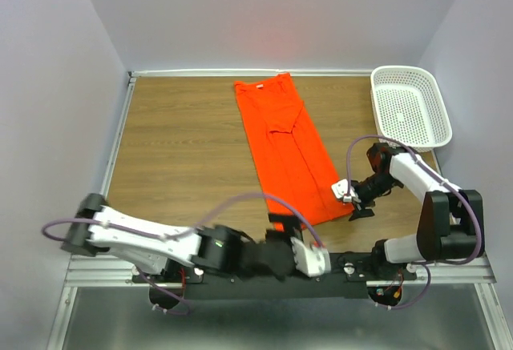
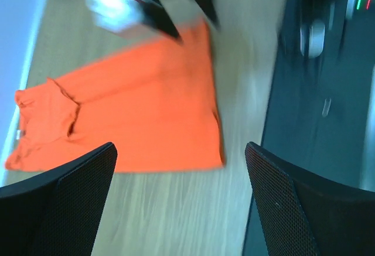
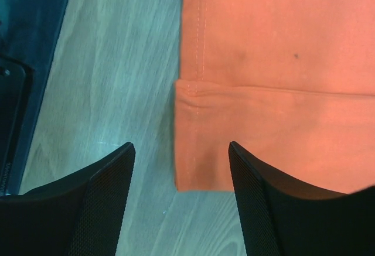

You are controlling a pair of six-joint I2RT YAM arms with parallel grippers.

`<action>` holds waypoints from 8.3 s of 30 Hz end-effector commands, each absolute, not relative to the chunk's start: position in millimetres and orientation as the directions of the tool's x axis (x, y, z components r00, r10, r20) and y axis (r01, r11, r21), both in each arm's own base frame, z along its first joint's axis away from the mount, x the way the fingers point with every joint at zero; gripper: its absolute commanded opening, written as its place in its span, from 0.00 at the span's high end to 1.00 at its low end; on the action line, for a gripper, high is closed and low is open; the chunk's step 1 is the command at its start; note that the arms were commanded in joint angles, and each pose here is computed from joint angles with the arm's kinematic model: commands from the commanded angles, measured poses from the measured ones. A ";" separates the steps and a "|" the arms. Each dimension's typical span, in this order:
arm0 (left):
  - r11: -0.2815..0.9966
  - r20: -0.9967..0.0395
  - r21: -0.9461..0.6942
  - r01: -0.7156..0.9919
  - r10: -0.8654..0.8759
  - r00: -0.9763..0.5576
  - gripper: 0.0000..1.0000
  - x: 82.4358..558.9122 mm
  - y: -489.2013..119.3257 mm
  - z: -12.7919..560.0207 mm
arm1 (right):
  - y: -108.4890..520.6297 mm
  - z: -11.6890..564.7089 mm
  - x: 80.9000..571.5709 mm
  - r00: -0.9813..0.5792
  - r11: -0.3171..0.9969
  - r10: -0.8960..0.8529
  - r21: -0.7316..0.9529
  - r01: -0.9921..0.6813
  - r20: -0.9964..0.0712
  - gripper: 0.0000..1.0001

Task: Fold and stack the t-shirts

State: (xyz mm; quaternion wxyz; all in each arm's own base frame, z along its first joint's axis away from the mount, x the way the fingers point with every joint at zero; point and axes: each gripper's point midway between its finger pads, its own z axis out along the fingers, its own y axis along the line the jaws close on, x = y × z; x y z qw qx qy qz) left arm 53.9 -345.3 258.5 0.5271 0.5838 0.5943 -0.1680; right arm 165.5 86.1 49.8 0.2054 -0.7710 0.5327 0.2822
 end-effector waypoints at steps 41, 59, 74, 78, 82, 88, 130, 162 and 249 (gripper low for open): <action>-0.189 -0.536 0.599 0.778 0.627 0.566 0.32 100.3 -364.4 40.7 | 91.1 40.8 197.5 0.347 -0.384 -0.666 -0.095 -0.918 -0.660 0.34; -0.274 -0.476 0.529 0.803 0.688 0.548 0.53 101.1 -355.2 8.4 | 89.6 47.7 199.5 0.354 -0.380 -0.676 -0.107 -0.919 -0.646 0.35; -0.270 -0.455 0.497 0.825 0.728 0.513 0.57 105.8 -344.0 -1.7 | 86.0 51.0 205.6 0.352 -0.370 -0.696 -0.108 -0.923 -0.626 0.37; -0.280 -0.447 0.487 0.828 0.734 0.511 0.57 104.3 -338.2 -8.2 | 84.2 49.1 205.2 0.352 -0.370 -0.702 -0.105 -0.923 -0.619 0.37; -0.282 -0.433 0.481 0.830 0.747 0.505 0.58 107.1 -334.9 -13.8 | 84.1 47.4 203.7 0.347 -0.369 -0.703 -0.100 -0.924 -0.621 0.37; -0.277 -0.419 0.470 0.838 0.766 0.488 0.59 113.1 -333.8 -18.6 | 84.2 46.3 202.4 0.347 -0.370 -0.703 -0.096 -0.924 -0.621 0.38; -0.299 -0.488 0.445 0.844 0.709 0.509 1.00 105.0 -342.1 2.2 | 69.1 -2.8 182.8 0.378 -0.355 -0.782 -0.145 -0.923 -0.495 0.94; 0.027 -0.645 0.545 0.838 0.652 0.398 1.00 318.2 -304.3 123.7 | 142.9 109.4 364.1 -0.003 0.009 -0.618 -0.003 -1.000 -0.786 0.99; 0.253 -0.600 0.547 0.798 0.784 0.162 0.75 505.4 -242.1 81.8 | 172.1 74.7 555.4 -0.292 0.456 -0.618 -0.030 -0.890 -0.730 0.75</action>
